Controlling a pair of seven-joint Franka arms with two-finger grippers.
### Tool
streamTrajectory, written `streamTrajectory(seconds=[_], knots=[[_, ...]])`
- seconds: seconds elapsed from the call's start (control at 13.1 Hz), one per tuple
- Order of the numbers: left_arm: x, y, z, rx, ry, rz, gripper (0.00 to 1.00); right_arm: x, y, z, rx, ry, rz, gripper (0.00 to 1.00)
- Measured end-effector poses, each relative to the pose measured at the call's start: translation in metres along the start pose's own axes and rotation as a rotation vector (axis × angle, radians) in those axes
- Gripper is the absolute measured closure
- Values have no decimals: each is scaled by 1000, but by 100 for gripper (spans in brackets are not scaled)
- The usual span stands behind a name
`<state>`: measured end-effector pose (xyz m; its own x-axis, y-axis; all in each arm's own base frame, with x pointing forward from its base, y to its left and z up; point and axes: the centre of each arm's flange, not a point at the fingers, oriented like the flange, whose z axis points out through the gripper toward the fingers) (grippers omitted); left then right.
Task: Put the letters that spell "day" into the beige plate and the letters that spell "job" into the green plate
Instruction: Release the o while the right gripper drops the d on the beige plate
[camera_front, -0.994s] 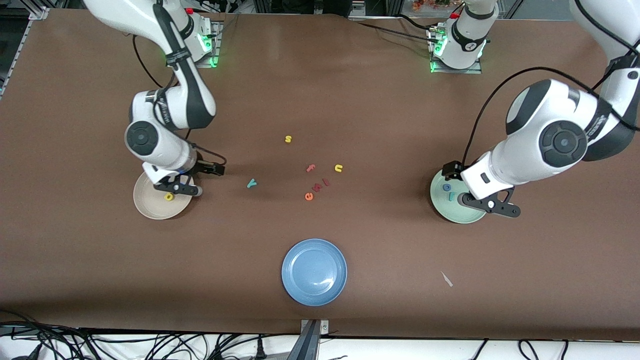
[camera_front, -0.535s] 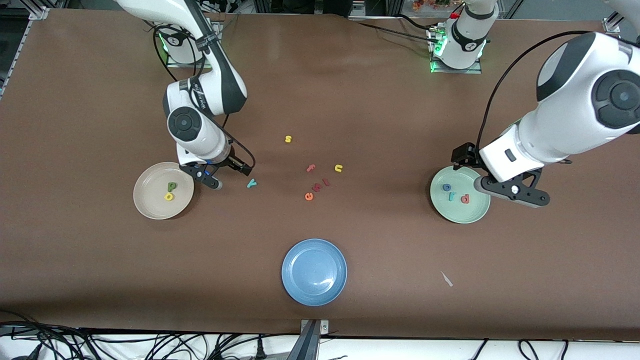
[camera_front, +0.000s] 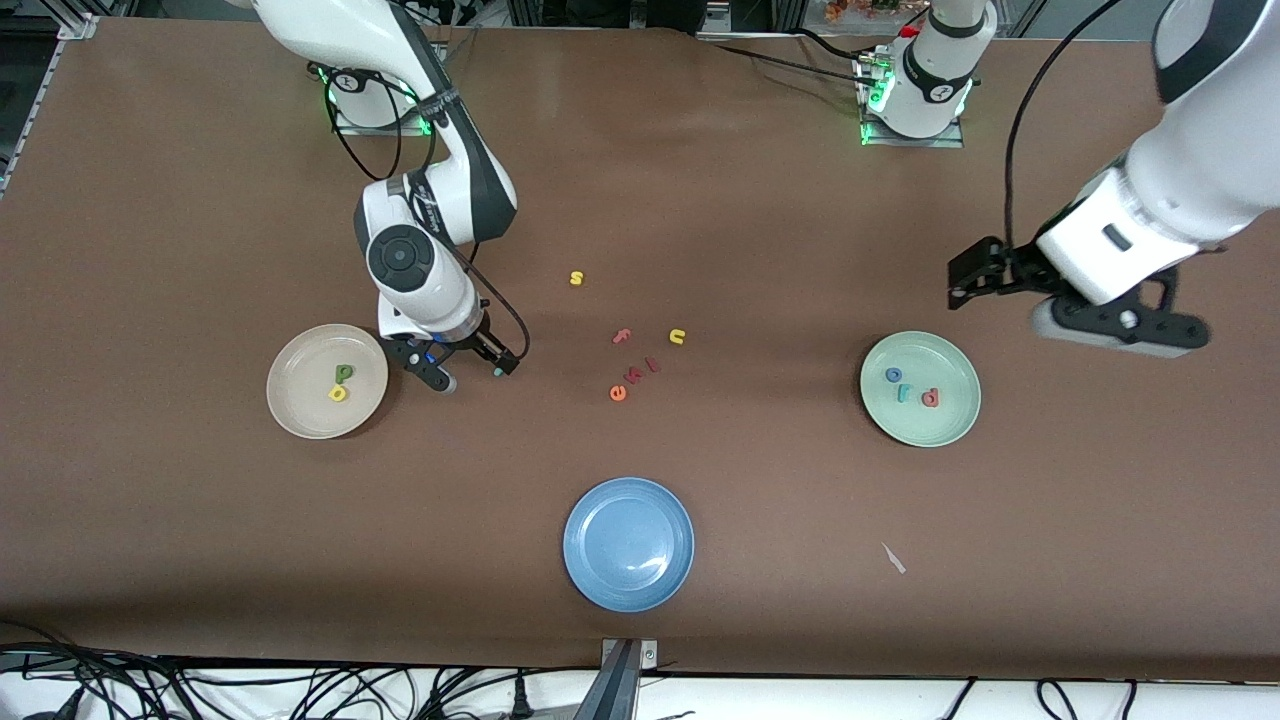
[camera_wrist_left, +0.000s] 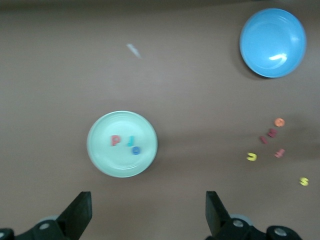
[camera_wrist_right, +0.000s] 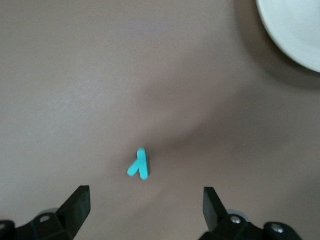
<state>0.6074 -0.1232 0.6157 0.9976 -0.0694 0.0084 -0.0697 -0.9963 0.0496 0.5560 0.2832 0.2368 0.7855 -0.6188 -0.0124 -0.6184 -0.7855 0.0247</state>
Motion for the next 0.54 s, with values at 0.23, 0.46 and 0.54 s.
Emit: streamTrajectory(seconds=[0.23,0.46,0.54], knots=[[-10,-21,-7,56,8,-59,0,1,-4,20,13,4,32,0],[-29,-30,0,53,-24,-59,0,0,-7,24,43,-5,62,0],[-36,-29,7,57,-42,-55,0,0,-7,26,51,-10,75,0]])
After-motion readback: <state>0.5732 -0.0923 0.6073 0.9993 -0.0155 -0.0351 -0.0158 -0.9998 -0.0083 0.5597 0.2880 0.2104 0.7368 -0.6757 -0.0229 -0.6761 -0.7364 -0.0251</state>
